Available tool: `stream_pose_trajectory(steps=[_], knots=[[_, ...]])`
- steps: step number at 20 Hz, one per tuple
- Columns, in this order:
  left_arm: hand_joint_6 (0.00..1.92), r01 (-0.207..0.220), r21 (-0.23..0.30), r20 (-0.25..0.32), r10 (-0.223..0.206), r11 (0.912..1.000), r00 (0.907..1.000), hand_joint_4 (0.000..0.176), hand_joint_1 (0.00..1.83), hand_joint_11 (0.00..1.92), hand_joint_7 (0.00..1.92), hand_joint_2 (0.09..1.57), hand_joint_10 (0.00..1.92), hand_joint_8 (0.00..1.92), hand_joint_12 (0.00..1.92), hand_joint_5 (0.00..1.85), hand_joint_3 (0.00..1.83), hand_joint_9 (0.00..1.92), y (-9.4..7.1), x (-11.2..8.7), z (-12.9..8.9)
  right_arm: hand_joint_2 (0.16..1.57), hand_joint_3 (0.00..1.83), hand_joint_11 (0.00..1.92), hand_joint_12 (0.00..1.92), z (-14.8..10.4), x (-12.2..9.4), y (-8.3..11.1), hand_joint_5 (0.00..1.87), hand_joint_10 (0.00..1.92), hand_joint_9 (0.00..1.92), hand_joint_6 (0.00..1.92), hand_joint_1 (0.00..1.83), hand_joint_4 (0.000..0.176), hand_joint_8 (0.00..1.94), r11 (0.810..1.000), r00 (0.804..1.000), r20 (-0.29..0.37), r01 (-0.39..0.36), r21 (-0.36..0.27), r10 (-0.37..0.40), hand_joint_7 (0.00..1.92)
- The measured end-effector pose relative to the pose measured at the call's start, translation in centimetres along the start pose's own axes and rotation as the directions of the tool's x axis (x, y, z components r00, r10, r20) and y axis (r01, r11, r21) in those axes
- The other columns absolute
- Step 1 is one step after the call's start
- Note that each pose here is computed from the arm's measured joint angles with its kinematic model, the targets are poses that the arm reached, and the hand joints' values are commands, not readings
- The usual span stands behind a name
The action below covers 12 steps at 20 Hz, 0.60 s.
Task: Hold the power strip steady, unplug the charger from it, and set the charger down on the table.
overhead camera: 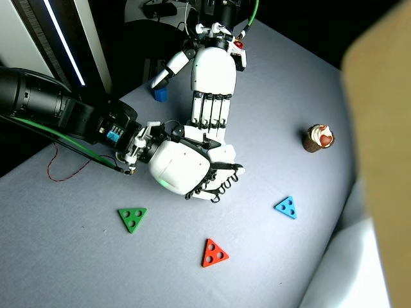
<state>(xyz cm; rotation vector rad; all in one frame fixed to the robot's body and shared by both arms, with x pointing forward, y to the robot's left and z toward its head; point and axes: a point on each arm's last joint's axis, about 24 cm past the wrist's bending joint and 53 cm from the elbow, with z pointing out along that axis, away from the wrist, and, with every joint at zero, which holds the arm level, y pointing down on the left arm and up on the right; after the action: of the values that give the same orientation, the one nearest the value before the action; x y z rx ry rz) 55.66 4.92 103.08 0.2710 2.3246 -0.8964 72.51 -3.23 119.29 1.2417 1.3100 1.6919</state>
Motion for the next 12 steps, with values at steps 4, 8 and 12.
stream_pose_trajectory(steps=[4,8,12], knots=[[0.01,0.0,0.002,0.001,0.0,1.0,1.0,0.0,0.0,0.07,0.09,0.93,0.01,0.01,0.1,0.08,0.0,0.09,-0.1,0.0,0.0,1.05,0.0,0.56,1.02,0.1,-0.3,0.2,1.12,0.0,1.14,0.76,1.24,0.041,0.73,1.0,1.0,0.005,0.011,-0.007,-0.011,1.13],[0.01,0.011,-0.002,0.003,-0.011,0.9999,0.9999,0.0,0.0,0.08,0.09,0.93,0.01,0.01,0.1,0.08,0.0,0.09,0.1,-0.1,-0.2,1.04,0.0,0.59,1.0,0.4,0.0,0.8,1.14,0.01,1.17,0.72,1.25,0.04,0.65,0.999,0.999,-0.008,0.036,-0.02,-0.037,1.17],[0.0,0.01,-0.004,0.009,-0.01,0.9999,0.9999,0.0,0.0,0.06,0.07,0.93,0.0,0.0,0.1,0.07,0.0,0.08,0.2,-0.3,-0.3,1.03,0.0,0.6,1.0,0.6,0.7,1.7,1.17,0.0,1.17,0.67,1.25,0.042,0.63,0.996,0.996,-0.034,0.079,-0.047,-0.081,1.19]])
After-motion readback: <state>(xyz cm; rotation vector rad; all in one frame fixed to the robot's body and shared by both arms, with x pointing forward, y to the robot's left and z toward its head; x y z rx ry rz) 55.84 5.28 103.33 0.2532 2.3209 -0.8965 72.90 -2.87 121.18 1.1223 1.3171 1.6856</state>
